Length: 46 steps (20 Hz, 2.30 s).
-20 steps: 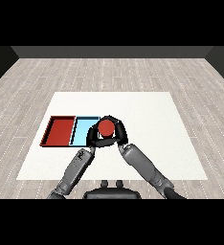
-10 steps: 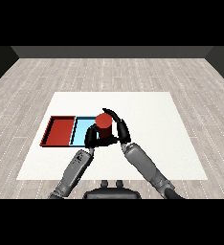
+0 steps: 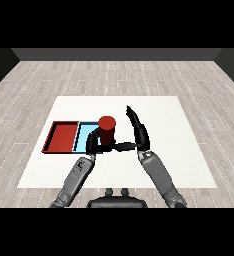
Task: Pick the red can and put it in the red box
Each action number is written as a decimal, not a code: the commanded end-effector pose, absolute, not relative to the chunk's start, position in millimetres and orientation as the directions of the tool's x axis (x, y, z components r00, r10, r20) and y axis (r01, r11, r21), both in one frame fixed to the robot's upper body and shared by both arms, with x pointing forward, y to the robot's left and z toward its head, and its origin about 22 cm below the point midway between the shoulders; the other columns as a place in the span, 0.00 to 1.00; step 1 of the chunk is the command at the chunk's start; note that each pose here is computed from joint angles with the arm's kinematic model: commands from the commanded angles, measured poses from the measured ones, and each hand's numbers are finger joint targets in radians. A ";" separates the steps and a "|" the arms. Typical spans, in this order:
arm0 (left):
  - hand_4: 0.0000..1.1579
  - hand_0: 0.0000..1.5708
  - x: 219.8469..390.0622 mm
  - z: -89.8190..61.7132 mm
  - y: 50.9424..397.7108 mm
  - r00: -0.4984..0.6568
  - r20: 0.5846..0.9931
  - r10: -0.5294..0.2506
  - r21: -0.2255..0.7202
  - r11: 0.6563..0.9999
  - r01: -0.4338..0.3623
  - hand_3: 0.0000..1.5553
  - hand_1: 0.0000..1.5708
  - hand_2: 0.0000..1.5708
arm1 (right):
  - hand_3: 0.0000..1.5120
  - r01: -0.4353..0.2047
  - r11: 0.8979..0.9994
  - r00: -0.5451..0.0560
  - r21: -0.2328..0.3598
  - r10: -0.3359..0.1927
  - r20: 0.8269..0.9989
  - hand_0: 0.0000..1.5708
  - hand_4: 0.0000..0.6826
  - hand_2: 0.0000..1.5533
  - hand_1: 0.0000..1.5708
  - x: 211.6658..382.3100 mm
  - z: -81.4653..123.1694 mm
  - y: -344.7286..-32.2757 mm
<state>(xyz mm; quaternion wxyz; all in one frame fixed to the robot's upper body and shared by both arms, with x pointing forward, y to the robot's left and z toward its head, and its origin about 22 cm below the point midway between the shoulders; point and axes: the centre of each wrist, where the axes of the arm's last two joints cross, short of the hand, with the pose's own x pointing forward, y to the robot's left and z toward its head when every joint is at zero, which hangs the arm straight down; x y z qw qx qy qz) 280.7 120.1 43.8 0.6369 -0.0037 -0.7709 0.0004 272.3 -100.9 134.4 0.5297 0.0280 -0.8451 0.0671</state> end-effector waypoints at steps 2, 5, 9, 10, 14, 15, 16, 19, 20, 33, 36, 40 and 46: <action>0.97 1.00 277.1 49.5 132.1 -0.196 0.980 -0.014 0.002 0.998 -0.061 0.96 1.00 1.00 | 0.00 -0.106 0.994 -0.451 -0.003 -0.045 0.891 0.00 0.00 0.00 0.00 254.1 123.7 -132.8; 0.96 1.00 284.8 61.7 149.6 -0.200 0.979 -0.049 0.034 0.996 -0.082 0.95 1.00 1.00 | 0.00 -0.058 0.998 -0.475 0.020 -0.045 0.879 0.00 0.00 0.00 0.00 234.3 135.0 -150.1; 0.97 1.00 296.1 49.1 205.8 -0.186 0.973 -0.135 0.098 0.976 -0.195 0.96 1.00 1.00 | 0.00 -0.010 1.000 -0.443 0.021 -0.023 0.896 0.00 0.00 0.00 0.00 229.4 105.0 -206.4; 0.97 1.00 302.4 54.9 222.1 -0.173 0.973 -0.153 0.119 0.974 -0.192 0.96 1.00 1.00 | 0.00 0.022 0.999 -0.473 0.032 -0.017 0.881 0.00 0.00 0.00 0.00 219.6 112.4 -207.1; 0.98 1.00 317.5 50.4 272.5 -0.121 0.973 -0.198 0.150 0.934 -0.324 0.98 1.00 1.00 | 0.00 0.112 0.993 -0.411 0.031 0.018 0.912 0.00 0.00 0.00 0.00 210.3 86.5 -231.2; 0.98 1.00 316.9 51.8 288.3 -0.093 0.963 -0.251 0.208 0.920 -0.332 0.97 1.00 1.00 | 0.00 0.146 0.989 -0.384 0.037 0.022 0.923 0.00 0.00 0.00 0.00 221.7 68.6 -237.9; 0.98 1.00 317.3 49.1 299.9 -0.056 0.970 -0.236 0.204 0.917 -0.343 0.97 1.00 1.00 | 0.00 0.171 0.985 -0.366 0.036 0.030 0.930 0.00 0.00 0.00 0.00 206.9 63.1 -250.7; 0.97 1.00 306.4 9.8 336.1 0.071 0.947 -0.313 0.314 0.858 -0.405 0.96 1.00 1.00 | 0.00 0.214 0.977 -0.328 0.012 0.060 0.943 0.00 0.00 0.00 0.00 217.3 62.2 -256.7; 0.97 1.00 315.4 17.2 340.0 0.087 0.948 -0.304 0.312 0.853 -0.418 0.97 1.00 1.00 | 0.00 0.197 0.980 -0.326 -0.008 0.073 0.942 0.00 0.00 0.00 0.00 211.0 63.2 -276.3; 0.65 0.00 338.3 -54.7 358.5 0.527 0.780 -0.337 0.553 0.765 -0.329 0.28 0.00 0.00 | 0.00 0.295 0.954 -0.235 -0.053 0.127 0.964 0.00 0.00 0.00 0.00 234.5 27.2 -279.1; 0.56 0.32 333.5 -67.6 353.3 0.596 0.717 -0.362 0.602 0.752 -0.269 0.23 0.32 0.37 | 0.00 0.312 0.947 -0.223 -0.072 0.146 0.964 0.00 0.00 0.00 0.00 249.2 22.8 -273.2; 0.48 0.68 322.3 -73.5 369.1 0.642 0.716 -0.275 0.576 0.752 -0.321 0.30 0.68 0.65 | 0.00 0.304 0.949 -0.232 -0.080 0.156 0.960 0.00 0.00 0.00 0.00 253.5 24.6 -280.3; 0.00 0.00 314.1 -69.9 391.0 0.710 0.649 -0.272 0.607 0.749 -0.268 0.00 0.00 0.00 | 0.00 0.296 0.953 -0.245 -0.060 0.137 0.960 0.00 0.00 0.00 0.00 247.5 16.6 -278.0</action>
